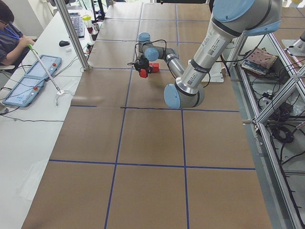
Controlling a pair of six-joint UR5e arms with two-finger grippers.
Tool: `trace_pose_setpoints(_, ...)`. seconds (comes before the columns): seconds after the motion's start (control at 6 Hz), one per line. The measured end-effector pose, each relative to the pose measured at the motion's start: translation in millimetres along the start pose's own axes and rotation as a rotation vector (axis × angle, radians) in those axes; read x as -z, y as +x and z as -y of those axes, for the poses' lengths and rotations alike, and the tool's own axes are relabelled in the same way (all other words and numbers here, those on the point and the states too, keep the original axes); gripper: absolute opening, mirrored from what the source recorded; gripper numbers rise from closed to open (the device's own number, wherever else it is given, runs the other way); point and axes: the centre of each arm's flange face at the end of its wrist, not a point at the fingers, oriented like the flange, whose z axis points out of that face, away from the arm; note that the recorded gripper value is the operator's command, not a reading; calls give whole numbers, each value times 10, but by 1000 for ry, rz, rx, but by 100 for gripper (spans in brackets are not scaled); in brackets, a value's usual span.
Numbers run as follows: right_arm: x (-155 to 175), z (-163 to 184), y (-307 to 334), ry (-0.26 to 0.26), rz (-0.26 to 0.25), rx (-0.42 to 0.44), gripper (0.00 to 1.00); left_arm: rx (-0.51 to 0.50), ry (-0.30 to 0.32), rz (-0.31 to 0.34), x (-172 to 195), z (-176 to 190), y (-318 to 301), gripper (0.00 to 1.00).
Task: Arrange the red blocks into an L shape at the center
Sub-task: 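Carry the red cube with the left gripper beside the farther placed cube, then lower the cube next to the farther cube and open the left gripper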
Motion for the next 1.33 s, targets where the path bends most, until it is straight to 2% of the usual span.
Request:
trace_pose_setpoints(0.67,-12,-3,9,-3,0,1,100,70,2,29,-173,-436,12,6)
trace_pose_setpoints(1.33,-15,-8,12,-3,0,1,100,104,1,38,-200,-593,-11,6)
